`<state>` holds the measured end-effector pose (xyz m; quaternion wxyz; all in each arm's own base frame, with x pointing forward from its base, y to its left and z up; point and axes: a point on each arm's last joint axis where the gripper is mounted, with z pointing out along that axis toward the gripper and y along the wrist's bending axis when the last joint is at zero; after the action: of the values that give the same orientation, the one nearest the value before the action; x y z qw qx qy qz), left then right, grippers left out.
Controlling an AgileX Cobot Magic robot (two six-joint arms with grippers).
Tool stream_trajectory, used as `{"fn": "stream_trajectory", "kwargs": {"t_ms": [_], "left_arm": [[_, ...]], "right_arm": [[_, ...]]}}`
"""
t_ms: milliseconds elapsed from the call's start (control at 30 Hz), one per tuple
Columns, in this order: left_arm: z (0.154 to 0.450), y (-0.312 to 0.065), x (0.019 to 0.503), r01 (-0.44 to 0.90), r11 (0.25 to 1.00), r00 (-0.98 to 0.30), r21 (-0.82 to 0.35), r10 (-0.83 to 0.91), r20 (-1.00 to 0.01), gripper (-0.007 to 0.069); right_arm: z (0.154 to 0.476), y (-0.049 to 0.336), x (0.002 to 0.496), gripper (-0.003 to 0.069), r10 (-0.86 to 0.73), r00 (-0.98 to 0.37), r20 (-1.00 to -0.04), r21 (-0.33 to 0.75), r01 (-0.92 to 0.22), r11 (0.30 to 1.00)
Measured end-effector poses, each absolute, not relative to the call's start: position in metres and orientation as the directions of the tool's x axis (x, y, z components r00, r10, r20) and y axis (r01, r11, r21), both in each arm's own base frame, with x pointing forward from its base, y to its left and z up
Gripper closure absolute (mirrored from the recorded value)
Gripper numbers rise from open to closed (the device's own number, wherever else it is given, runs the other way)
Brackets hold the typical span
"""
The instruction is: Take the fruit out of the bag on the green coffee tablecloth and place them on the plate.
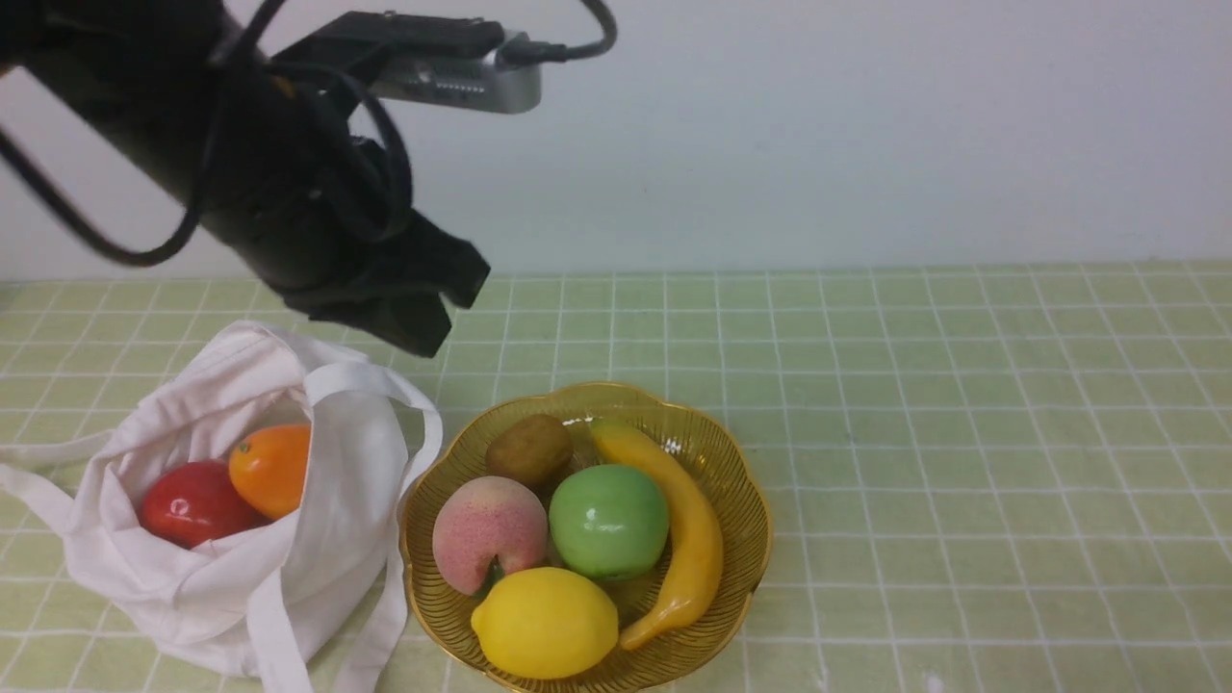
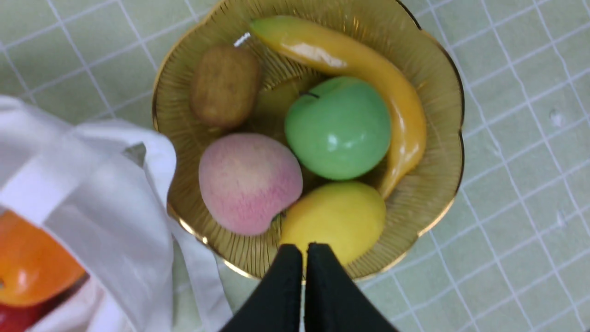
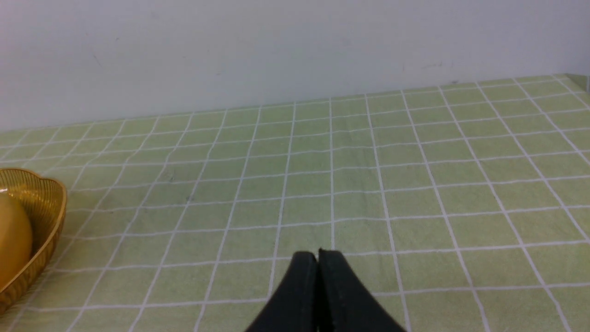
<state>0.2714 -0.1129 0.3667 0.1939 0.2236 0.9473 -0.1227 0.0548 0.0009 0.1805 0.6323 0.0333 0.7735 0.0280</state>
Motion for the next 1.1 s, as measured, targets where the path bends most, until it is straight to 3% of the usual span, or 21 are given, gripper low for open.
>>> {"fn": "stream_trajectory", "kwargs": {"t_ms": [200,367,433,533,767,1100], "left_arm": [[0.363,-0.092,0.212,0.468,0.873,-0.799,-0.134,0.353,-0.487,0.0633],[0.336,-0.066,0.152,0.435,0.897,-0.583,-0.078,0.215,-0.784,0.0633],[0.325,-0.06,0.14,0.419,0.905,-0.535,-0.077,0.177,-0.826,0.0633],[0.29,-0.045,0.109,0.363,0.926,-0.353,-0.1,0.037,-0.935,0.0633],[0.273,-0.03,0.079,0.339,0.929,-0.111,-0.15,-0.119,-0.987,0.0633],[0.26,-0.027,0.069,0.344,0.926,-0.094,-0.156,-0.131,-0.987,0.0633]], "right_arm": [[0.181,0.001,0.055,0.0673,0.087,-0.198,-0.976,0.085,0.016,0.996],[0.181,0.001,0.055,0.0673,0.087,-0.198,-0.976,0.085,0.016,0.996],[0.181,0.001,0.055,0.0673,0.087,-0.198,-0.976,0.085,0.016,0.996],[0.181,0.001,0.055,0.0673,0.087,-0.198,-0.976,0.085,0.016,0.996],[0.181,0.001,0.055,0.0673,0.087,-0.198,-0.976,0.085,0.016,0.996],[0.181,0.001,0.055,0.0673,0.087,-0.198,-0.976,0.085,0.016,0.996]]}}
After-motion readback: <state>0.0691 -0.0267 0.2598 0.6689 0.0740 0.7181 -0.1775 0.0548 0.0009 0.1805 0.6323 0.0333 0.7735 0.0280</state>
